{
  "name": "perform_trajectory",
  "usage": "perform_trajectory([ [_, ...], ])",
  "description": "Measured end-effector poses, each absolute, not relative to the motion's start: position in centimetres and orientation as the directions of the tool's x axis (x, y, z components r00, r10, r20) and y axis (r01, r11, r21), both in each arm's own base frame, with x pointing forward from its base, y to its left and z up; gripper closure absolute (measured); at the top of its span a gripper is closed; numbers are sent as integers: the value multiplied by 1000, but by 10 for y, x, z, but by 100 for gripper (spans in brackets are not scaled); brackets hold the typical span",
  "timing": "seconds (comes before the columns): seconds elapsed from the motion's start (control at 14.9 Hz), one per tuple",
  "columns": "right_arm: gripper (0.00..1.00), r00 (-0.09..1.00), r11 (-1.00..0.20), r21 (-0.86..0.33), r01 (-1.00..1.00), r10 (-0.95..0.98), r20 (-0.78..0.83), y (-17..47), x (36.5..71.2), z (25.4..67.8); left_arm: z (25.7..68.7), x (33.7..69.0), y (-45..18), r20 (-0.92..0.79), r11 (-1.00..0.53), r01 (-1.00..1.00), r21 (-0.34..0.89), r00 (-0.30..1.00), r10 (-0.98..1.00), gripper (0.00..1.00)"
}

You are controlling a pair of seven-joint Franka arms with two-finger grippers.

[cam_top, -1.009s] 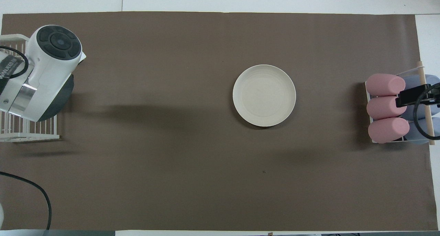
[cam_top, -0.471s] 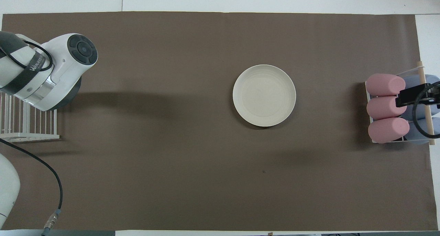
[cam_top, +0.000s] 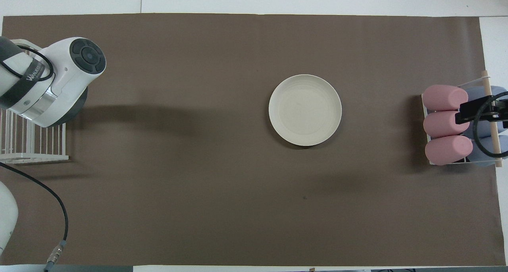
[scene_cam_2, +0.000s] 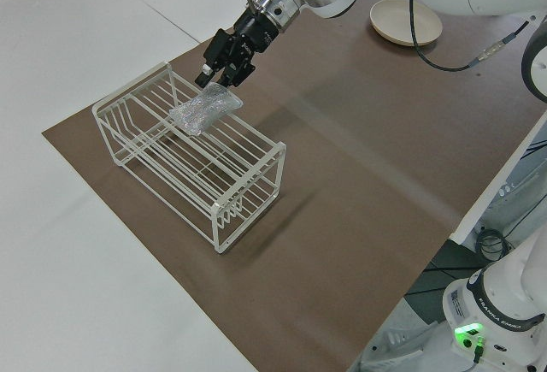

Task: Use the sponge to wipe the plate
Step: 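Reach into the wire basket and grasp the mesh scrubber with the left gripper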

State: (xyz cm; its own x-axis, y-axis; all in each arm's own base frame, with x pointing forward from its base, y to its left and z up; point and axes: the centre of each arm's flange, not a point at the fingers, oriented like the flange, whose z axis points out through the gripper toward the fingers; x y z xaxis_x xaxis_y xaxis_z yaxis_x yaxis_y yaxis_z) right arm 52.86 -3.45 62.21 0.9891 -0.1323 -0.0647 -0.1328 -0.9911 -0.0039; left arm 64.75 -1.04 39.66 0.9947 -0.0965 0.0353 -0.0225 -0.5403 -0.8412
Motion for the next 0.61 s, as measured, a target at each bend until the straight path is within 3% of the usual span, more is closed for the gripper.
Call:
perform_trajectory([
  [0.07, 0, 986, -988, -5, -152, -151, -65, -32, 529, 622, 397, 648, -11, 36, -541, -23, -841, 994, -98, 57],
  [0.13, 0, 983, -985, -10, -171, -170, -65, -29, 529, 622, 397, 648, -11, 37, -542, -23, -840, 994, -100, 74],
  [0.27, 0, 977, -979, -16, -203, -202, -67, -26, 529, 623, 397, 648, -13, 38, -543, -24, -840, 994, -103, 94],
  [0.61, 0, 948, -948, -58, -312, -307, -80, -20, 529, 623, 397, 648, -14, 38, -544, -26, -839, 994, -106, 96],
])
